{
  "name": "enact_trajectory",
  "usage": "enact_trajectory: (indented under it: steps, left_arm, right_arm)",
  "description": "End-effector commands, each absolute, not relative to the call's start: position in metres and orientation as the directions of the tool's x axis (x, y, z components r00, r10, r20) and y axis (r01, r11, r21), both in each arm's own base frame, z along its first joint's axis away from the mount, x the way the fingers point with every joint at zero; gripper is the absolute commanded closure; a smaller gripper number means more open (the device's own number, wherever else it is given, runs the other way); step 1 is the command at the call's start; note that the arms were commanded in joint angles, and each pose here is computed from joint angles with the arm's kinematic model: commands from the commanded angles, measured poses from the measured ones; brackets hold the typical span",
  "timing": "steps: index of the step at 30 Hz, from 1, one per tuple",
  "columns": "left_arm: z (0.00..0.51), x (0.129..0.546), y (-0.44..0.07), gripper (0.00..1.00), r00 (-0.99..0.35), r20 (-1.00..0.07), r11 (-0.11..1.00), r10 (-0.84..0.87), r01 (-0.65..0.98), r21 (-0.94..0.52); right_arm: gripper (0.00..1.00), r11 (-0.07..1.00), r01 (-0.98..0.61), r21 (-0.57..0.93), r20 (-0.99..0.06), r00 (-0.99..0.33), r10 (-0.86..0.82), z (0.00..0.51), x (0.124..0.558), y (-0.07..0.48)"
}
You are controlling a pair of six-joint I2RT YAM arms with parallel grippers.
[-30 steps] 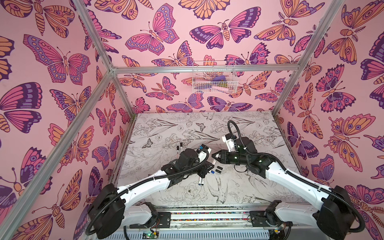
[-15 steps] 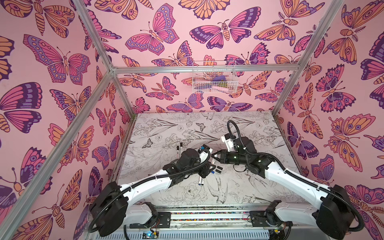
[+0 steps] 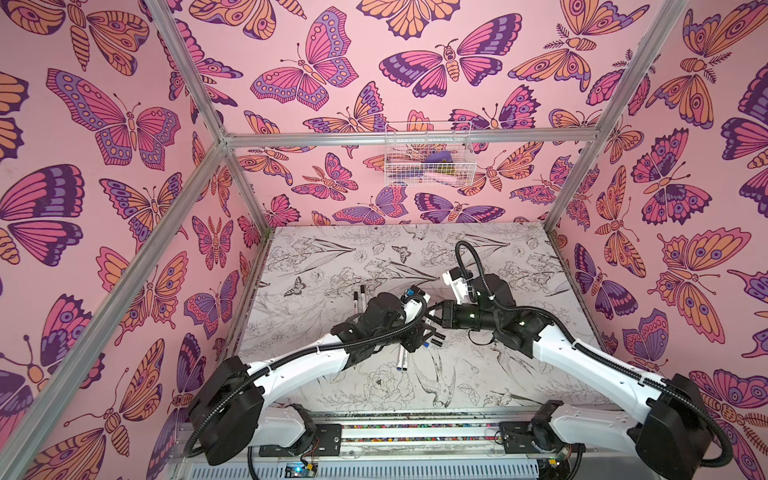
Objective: Insert the pens into the pen caps
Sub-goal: 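Hold the white marker upright with the left gripper while the right moves toward the caps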
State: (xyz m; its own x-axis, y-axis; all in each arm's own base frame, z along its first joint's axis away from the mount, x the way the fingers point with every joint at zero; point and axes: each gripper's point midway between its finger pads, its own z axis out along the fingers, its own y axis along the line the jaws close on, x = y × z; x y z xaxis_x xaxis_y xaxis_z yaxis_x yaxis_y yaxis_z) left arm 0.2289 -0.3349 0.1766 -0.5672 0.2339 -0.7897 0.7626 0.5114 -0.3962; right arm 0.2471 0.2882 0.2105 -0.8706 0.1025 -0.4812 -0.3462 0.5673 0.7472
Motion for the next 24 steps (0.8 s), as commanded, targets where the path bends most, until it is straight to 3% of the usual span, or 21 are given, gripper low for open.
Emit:
enact_trajectory:
  steps: [1, 6, 8, 11, 14, 17, 19, 24]
  left_arm:
    - [0.195, 0.231, -0.338, 0.67, -0.518, -0.826, 0.491, 0.223, 0.792, -0.364]
    - [0.198, 0.231, -0.339, 0.73, -0.510, -0.831, 0.487, 0.222, 0.796, -0.359]
    - [0.198, 0.230, -0.339, 0.79, -0.508, -0.831, 0.483, 0.227, 0.800, -0.357]
    - [0.193, 0.228, -0.338, 0.97, -0.520, -0.820, 0.483, 0.239, 0.796, -0.365]
    - [0.184, 0.226, -0.335, 1.00, -0.547, -0.800, 0.496, 0.245, 0.780, -0.382]
    - [0.172, 0.232, -0.326, 1.00, -0.583, -0.782, 0.560, 0.221, 0.732, -0.388]
    - [0.162, 0.240, -0.313, 1.00, -0.613, -0.767, 0.635, 0.191, 0.673, -0.380]
    - [0.150, 0.255, -0.279, 1.00, -0.650, -0.755, 0.757, 0.084, 0.534, -0.375]
  right_arm:
    - [1.00, 0.552, -0.381, 0.742, -0.503, -0.860, 0.084, 0.219, 0.242, 0.290]
    - [1.00, 0.564, -0.382, 0.732, -0.509, -0.857, 0.080, 0.219, 0.242, 0.287]
    - [1.00, 0.570, -0.382, 0.727, -0.512, -0.856, 0.079, 0.218, 0.242, 0.286]
    - [1.00, 0.566, -0.388, 0.727, -0.518, -0.852, 0.081, 0.220, 0.241, 0.286]
    - [1.00, 0.569, -0.402, 0.717, -0.537, -0.839, 0.084, 0.226, 0.241, 0.283]
    - [0.71, 0.591, -0.407, 0.697, -0.568, -0.816, 0.108, 0.233, 0.242, 0.275]
    - [0.57, 0.626, -0.394, 0.673, -0.588, -0.798, 0.130, 0.233, 0.243, 0.264]
    - [0.52, 0.735, -0.326, 0.594, -0.609, -0.780, 0.147, 0.211, 0.243, 0.234]
